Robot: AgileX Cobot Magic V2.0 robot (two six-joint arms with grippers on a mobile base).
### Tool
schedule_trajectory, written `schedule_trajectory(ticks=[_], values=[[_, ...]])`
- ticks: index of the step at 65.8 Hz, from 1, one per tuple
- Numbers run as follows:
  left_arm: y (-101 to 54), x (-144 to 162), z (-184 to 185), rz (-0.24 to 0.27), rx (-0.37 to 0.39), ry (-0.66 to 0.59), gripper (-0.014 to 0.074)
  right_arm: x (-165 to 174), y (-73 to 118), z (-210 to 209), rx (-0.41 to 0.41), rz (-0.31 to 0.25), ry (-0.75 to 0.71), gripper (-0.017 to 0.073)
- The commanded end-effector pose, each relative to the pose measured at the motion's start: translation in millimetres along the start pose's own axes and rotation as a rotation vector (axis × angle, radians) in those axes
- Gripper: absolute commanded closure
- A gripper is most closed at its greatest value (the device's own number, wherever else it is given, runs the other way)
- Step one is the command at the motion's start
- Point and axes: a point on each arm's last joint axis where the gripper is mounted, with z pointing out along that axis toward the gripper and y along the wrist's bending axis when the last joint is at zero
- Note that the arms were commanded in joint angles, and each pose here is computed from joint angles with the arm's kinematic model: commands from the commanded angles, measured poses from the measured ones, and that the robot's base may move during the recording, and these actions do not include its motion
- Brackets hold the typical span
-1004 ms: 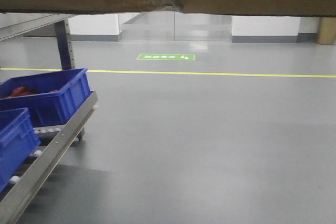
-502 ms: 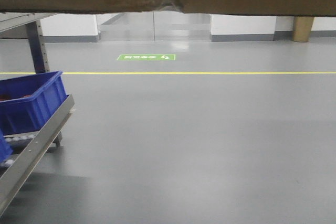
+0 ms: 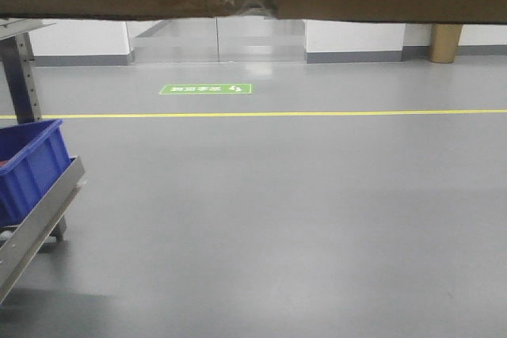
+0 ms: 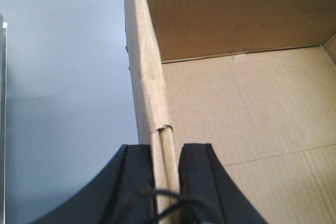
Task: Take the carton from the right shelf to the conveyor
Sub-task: 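Hold the carton with both grippers while driving toward the conveyor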
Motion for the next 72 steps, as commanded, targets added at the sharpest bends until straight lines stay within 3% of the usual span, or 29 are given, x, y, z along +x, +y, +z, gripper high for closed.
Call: schedule_trajectory(ticks=[1, 72], values=[[-4.1, -1.8, -5.7, 0.003, 0.044, -0.039, 0.0613, -4.8, 3.4, -7.7, -0.042, -0.003, -0.066, 0.0625], [-3.7, -2.0, -5.7, 0.005, 0.040, -0.040, 0.0613, -8.3, 4.0, -8.1, -0.048, -0.002, -0.104, 0.0625]])
